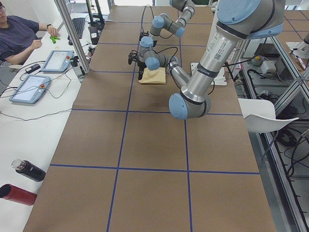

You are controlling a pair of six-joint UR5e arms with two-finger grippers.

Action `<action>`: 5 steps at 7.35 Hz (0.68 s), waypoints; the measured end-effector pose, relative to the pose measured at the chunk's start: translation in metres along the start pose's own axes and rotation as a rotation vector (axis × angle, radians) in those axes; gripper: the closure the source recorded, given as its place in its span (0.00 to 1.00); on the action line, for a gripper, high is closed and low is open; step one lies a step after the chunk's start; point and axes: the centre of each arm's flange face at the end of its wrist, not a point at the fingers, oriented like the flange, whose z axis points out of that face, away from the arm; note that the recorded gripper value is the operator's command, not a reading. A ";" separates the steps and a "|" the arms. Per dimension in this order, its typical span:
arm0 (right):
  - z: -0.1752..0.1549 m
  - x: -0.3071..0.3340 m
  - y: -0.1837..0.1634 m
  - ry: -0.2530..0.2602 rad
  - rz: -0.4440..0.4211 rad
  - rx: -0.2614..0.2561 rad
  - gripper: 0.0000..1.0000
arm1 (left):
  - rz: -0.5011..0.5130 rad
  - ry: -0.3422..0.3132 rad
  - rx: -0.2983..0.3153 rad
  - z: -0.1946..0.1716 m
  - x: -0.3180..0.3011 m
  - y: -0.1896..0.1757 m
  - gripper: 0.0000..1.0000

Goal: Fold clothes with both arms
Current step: 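Release the shirt with the right gripper while the left gripper rises away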

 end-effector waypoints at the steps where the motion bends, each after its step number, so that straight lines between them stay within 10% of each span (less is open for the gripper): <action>1: -0.011 -0.017 0.008 0.009 0.012 -0.024 0.00 | 0.058 0.005 -0.007 -0.010 -0.019 -0.004 0.00; 5: 0.013 -0.063 0.093 0.116 0.046 -0.007 0.17 | 0.099 0.007 -0.008 -0.018 -0.035 -0.007 0.00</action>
